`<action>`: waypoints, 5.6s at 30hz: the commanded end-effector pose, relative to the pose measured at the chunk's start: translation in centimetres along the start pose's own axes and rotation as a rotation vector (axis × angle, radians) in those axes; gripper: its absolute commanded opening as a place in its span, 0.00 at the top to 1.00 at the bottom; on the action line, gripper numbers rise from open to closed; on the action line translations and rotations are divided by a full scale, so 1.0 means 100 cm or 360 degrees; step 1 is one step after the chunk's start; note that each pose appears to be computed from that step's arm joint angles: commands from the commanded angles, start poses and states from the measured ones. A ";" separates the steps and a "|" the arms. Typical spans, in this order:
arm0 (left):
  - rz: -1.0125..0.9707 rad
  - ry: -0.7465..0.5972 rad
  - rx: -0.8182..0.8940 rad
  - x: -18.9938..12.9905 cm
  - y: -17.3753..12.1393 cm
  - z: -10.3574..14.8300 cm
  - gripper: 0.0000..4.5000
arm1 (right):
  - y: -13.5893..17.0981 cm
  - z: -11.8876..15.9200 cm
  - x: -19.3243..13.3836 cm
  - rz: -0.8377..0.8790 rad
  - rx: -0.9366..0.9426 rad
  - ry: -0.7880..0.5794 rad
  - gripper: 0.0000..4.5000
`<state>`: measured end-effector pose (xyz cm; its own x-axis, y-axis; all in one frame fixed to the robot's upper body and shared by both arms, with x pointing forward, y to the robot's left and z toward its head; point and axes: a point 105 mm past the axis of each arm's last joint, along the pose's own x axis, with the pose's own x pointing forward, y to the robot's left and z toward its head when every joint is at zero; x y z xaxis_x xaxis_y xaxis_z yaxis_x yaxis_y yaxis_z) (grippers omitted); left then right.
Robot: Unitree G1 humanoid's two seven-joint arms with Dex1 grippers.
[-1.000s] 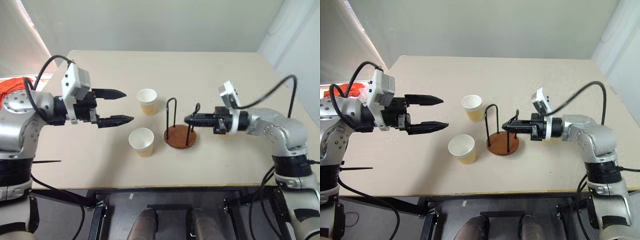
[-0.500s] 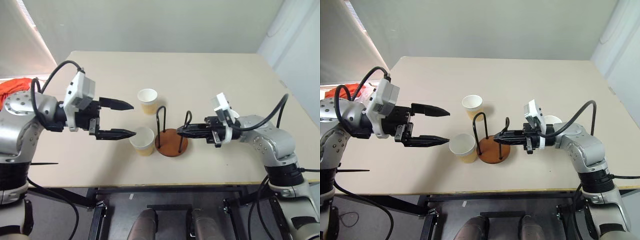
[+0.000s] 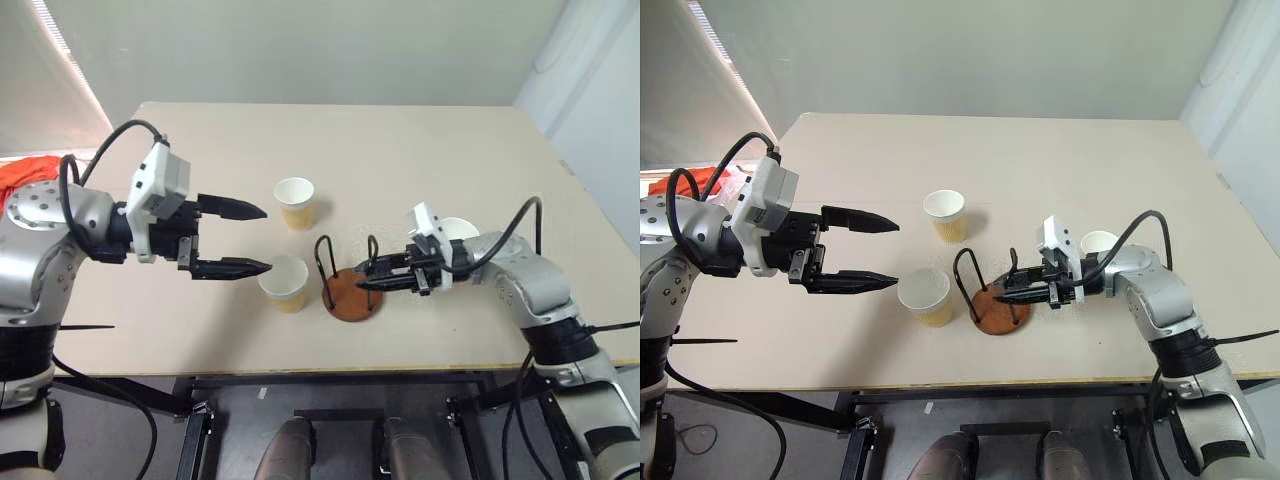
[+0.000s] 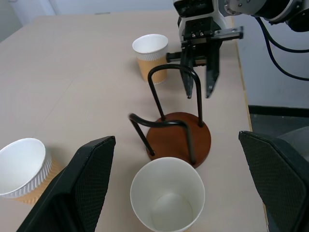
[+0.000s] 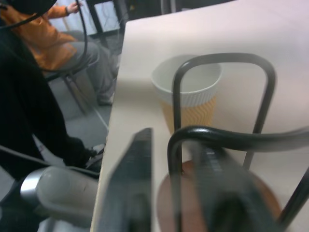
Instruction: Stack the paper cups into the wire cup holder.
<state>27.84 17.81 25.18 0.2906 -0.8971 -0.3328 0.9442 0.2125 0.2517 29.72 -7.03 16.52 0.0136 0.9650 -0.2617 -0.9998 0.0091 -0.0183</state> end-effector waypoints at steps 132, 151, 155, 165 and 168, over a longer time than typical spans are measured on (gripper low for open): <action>-0.0760 0.0806 0.0639 0.048 -0.020 -0.056 0.99 | 0.022 0.099 -0.018 -0.0171 -0.0428 -0.0232 0.00; -0.0947 0.0100 0.1126 0.067 -0.013 0.091 0.99 | 0.075 0.019 -0.157 -0.1139 -0.0119 -0.0336 0.00; -0.1100 0.0221 0.1234 0.097 -0.015 0.076 0.99 | 0.075 0.027 -0.146 -0.1150 -0.0162 -0.0363 0.00; -0.1167 0.0316 0.1399 0.125 -0.003 0.067 0.99 | 0.084 0.027 -0.145 -0.1297 -0.0141 -0.0393 0.00; -0.1196 0.0293 0.1393 0.124 -0.005 0.065 0.99 | 0.086 0.024 -0.149 -0.1365 -0.0130 -0.0364 0.00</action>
<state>30.59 4.01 25.69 -0.1942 -0.6113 -0.7672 0.5290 -0.7239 0.4428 21.33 -20.55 21.31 0.7304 0.6822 0.0339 -0.6731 0.7273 -0.1340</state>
